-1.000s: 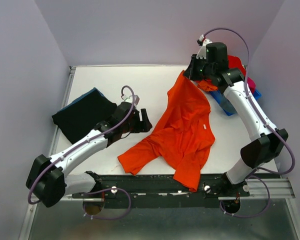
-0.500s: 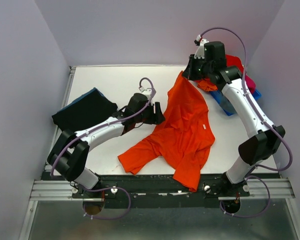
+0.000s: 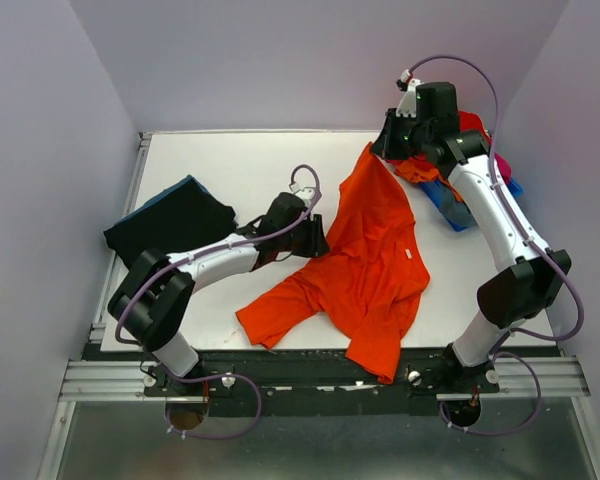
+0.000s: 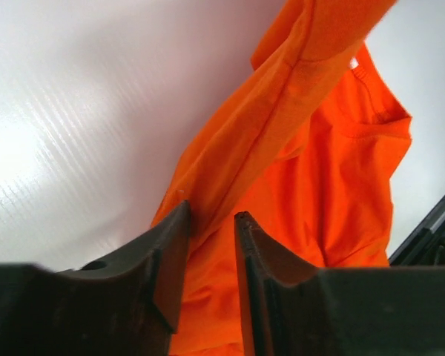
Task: Fold and stack the t-shirts
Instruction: Flatten out the tshirt
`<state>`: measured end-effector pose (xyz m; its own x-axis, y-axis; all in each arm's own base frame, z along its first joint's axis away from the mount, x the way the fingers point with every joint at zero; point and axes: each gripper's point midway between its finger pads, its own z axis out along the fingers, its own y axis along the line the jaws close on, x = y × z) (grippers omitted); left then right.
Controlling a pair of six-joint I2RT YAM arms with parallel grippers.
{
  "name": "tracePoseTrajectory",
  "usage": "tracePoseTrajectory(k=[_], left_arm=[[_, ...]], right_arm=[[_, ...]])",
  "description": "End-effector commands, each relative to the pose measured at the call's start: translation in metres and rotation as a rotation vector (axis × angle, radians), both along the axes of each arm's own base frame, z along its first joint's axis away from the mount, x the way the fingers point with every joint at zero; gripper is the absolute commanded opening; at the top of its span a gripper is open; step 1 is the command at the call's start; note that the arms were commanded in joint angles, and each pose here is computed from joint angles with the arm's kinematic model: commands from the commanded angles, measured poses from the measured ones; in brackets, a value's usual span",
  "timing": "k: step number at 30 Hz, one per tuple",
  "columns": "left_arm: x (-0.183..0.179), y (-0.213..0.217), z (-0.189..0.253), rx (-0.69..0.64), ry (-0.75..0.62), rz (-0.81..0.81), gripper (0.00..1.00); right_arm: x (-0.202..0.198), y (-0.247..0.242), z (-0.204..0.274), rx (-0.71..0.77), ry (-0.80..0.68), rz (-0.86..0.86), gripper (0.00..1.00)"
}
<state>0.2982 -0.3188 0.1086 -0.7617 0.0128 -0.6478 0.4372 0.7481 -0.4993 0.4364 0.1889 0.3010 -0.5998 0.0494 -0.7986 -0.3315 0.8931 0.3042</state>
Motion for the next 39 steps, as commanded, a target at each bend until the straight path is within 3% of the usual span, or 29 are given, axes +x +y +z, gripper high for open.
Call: tracePoseTrajectory(k=[1,3,7,13,16,19,23,31,35,39], left_arm=[[-0.010,-0.008,-0.014,-0.004,0.048,-0.049,0.33],[-0.008,-0.007,-0.010,0.002,0.038,-0.041,0.19],[0.009,0.010,0.015,0.103,-0.040,0.014,0.00],[0.069,0.053,0.136,0.321,-0.307,0.238,0.00],[0.082,0.073,0.214,0.343,-0.424,0.346,0.00],[0.072,0.081,0.263,0.301,-0.482,0.367,0.00],[0.045,0.074,0.246,0.272,-0.460,0.322,0.00],[0.002,0.043,0.169,0.206,-0.331,0.244,0.00],[0.002,0.020,0.178,0.185,-0.352,0.206,0.00],[0.016,-0.015,0.151,0.189,-0.324,0.131,0.00]], right_arm=[[-0.001,0.002,0.019,0.043,-0.021,0.013,0.01],[0.001,-0.002,0.020,0.045,-0.017,-0.007,0.01],[0.008,-0.011,0.028,0.066,-0.019,-0.051,0.01],[0.013,-0.013,0.075,0.117,-0.098,-0.059,0.01],[0.011,-0.021,0.116,0.155,-0.162,-0.077,0.01],[-0.001,-0.033,0.155,0.180,-0.244,-0.100,0.01],[-0.023,-0.050,0.175,0.190,-0.307,-0.134,0.01],[-0.054,-0.073,0.190,0.189,-0.367,-0.177,0.01],[-0.063,-0.076,0.199,0.198,-0.384,-0.189,0.01],[-0.057,-0.085,0.162,0.169,-0.302,-0.257,0.01]])
